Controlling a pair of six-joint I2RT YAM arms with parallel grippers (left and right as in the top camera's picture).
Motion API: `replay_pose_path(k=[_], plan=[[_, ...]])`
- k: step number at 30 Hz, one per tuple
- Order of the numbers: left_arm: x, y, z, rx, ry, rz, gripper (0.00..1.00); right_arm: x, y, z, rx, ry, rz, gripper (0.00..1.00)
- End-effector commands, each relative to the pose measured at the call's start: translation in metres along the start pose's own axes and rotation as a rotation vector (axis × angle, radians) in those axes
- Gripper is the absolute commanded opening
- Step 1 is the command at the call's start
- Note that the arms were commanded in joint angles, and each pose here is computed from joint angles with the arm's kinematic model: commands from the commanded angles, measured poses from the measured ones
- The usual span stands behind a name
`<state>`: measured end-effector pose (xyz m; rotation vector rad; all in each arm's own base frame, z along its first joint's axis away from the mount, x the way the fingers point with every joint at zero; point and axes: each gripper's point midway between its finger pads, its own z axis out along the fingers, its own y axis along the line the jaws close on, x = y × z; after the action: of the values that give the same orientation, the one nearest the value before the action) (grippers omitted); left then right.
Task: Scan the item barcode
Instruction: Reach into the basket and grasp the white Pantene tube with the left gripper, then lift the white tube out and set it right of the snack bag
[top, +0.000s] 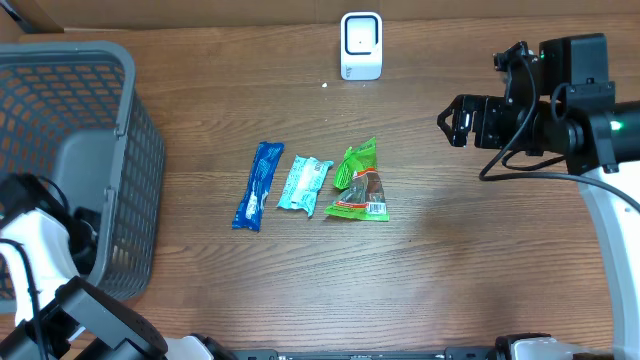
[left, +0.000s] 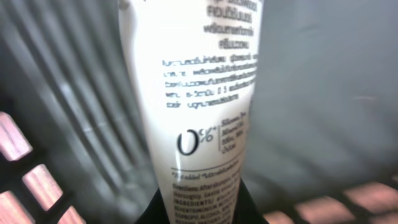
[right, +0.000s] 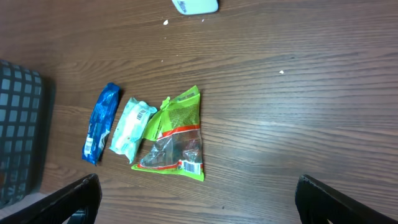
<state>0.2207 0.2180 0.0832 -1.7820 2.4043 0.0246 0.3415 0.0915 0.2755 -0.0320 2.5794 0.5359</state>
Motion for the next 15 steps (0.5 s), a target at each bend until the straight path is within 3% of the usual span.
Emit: replay_pose_path(k=[1, 8, 11, 13, 15], plan=[[-0.04, -0.034, -0.064, 0.133, -0.125, 0.085, 0.04, -0.005, 0.01, 0.001, -0.051, -0.002, -0.009, 1.0], [-0.051, -0.09, -0.197, 0.417, -0.258, 0.335, 0.04, -0.01, 0.011, 0.004, -0.058, -0.014, -0.014, 1.0], [-0.026, -0.122, -0.25, 0.579, -0.293, 0.509, 0.04, -0.014, 0.012, 0.004, -0.061, -0.031, -0.02, 0.97], [0.009, -0.151, -0.28, 0.679, -0.301, 0.666, 0.04, -0.022, 0.009, 0.0, -0.052, -0.065, -0.023, 0.93], [0.036, -0.17, -0.288, 0.714, -0.287, 0.769, 0.04, -0.03, 0.005, -0.009, -0.045, -0.098, -0.016, 0.92]])
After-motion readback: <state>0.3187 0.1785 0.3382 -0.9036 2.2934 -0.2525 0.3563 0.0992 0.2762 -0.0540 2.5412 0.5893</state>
